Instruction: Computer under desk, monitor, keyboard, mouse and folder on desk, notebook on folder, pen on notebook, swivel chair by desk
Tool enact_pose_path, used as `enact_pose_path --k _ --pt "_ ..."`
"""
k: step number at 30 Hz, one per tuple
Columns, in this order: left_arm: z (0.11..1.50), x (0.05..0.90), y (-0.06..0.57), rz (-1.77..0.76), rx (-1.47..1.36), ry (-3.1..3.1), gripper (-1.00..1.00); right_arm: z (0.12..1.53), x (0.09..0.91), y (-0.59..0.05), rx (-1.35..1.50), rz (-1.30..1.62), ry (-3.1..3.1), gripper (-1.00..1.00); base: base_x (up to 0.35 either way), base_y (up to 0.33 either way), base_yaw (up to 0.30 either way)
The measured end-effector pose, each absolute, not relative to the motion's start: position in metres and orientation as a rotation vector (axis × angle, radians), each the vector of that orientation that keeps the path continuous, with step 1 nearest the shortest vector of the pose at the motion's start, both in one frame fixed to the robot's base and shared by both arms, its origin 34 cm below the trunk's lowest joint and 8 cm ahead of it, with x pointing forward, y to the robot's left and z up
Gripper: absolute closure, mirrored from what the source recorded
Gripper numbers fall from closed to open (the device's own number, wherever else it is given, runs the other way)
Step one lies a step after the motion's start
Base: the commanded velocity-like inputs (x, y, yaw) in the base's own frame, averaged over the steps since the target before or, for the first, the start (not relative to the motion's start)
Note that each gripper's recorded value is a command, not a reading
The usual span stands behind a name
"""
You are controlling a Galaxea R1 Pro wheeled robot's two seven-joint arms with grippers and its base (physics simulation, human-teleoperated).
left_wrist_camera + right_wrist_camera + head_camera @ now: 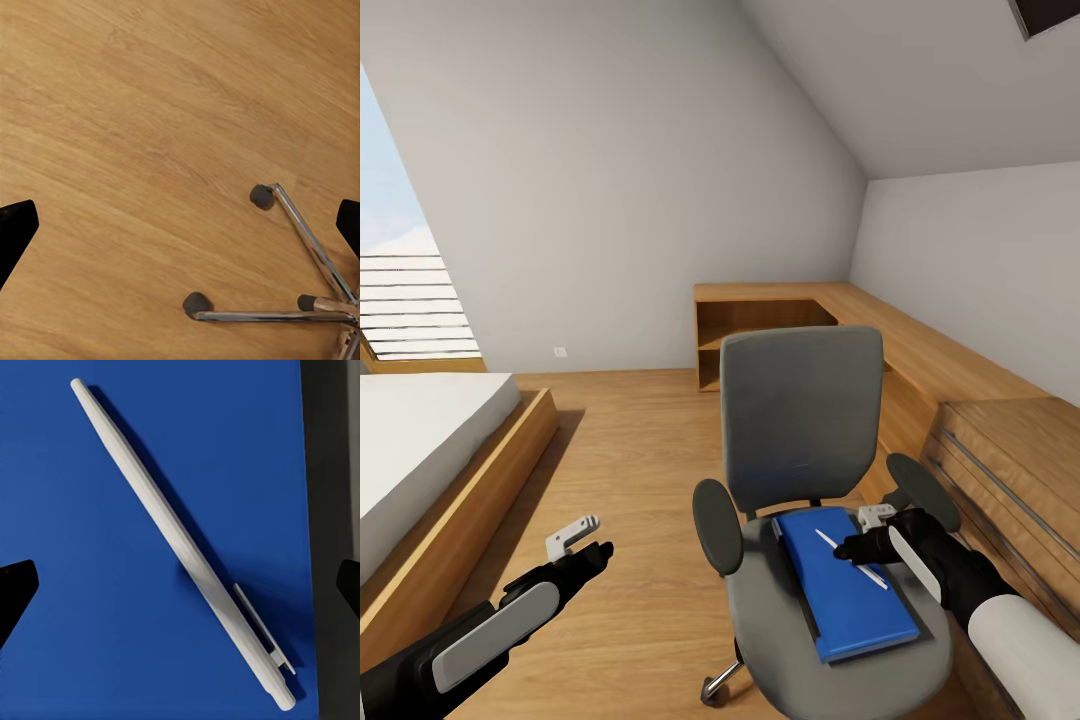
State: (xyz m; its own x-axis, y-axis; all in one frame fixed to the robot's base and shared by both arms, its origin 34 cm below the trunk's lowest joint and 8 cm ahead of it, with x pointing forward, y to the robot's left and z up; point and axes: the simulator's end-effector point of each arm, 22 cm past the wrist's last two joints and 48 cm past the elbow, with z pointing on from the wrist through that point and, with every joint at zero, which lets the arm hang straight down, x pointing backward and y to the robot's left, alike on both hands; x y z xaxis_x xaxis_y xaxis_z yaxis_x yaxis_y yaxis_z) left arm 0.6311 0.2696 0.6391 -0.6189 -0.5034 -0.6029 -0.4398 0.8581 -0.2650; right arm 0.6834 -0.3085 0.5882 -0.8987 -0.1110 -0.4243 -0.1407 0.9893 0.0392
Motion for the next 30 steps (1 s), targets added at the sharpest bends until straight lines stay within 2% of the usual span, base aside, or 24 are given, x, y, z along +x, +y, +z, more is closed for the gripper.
enact_pose_path --k 30 --pt "0.639 0.631 0.269 -0.118 -0.678 2.330 -1.00 0.573 0.666 -0.314 -0.161 0.086 2.770 -1.00 0.000 0.000 0.000"
